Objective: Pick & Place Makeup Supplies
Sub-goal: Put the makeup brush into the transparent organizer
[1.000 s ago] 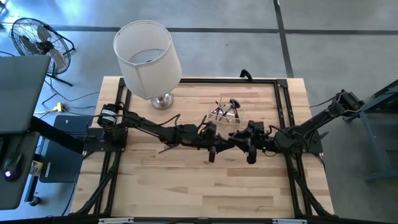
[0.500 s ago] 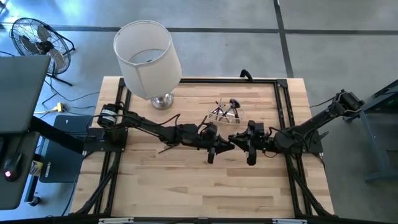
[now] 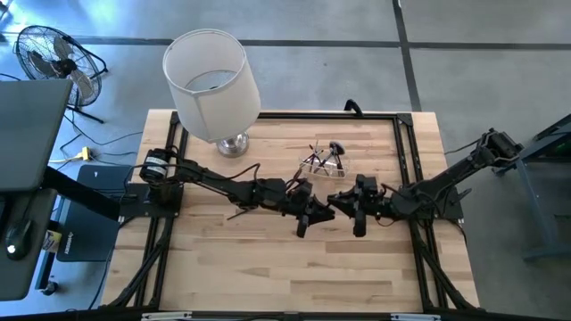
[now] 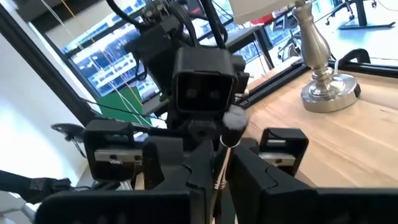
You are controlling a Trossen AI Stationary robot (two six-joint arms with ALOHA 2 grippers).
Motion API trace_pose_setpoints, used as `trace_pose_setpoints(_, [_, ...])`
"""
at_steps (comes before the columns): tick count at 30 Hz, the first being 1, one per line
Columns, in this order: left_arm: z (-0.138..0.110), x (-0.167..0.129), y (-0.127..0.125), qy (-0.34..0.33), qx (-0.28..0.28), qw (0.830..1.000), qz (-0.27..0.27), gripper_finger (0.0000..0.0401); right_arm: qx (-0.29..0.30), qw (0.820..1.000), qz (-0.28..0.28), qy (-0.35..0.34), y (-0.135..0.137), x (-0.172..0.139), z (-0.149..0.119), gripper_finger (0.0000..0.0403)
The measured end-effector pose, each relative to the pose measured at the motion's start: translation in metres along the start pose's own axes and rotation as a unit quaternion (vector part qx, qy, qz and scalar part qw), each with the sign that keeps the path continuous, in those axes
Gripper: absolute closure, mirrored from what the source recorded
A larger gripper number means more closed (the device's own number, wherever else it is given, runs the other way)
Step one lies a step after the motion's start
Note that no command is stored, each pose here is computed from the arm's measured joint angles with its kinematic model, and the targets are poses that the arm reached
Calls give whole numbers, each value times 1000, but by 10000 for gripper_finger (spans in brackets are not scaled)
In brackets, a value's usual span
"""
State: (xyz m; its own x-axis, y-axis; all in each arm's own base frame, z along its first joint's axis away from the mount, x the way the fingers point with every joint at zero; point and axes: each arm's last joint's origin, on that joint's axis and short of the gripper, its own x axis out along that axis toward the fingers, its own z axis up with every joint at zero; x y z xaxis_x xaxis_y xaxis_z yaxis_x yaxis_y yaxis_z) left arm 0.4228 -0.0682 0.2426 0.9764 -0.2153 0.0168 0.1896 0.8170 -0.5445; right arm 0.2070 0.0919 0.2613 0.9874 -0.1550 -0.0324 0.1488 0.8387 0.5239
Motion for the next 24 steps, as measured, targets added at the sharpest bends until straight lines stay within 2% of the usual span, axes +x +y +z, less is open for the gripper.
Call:
trace_pose_setpoints(2, [1, 0, 3, 1, 4, 1000, 5, 311, -4, 1000, -4, 4, -1, 0, -1, 366])
trace_pose_setpoints(6, [5, -1, 16, 23, 11, 1000, 9, 305, -13, 1000, -10, 14, -2, 0, -3, 388])
trace_pose_setpoints(10, [18, -6, 38, 50, 5, 998, -28, 304, -29, 999, -29, 31, -8, -2, -3, 385])
trace_pose_setpoints(15, [39, -15, 70, 80, -53, 994, -60, 304, -29, 995, -88, 29, -23, -9, 8, 370])
trace_pose_setpoints(19, [51, -23, 93, 70, -57, 996, -28, 304, -51, 989, -137, 28, -40, -17, 21, 389])
trace_pose_setpoints(24, [62, -32, 117, 56, -64, 996, 23, 304, -63, 980, -177, 59, -65, -22, 33, 383])
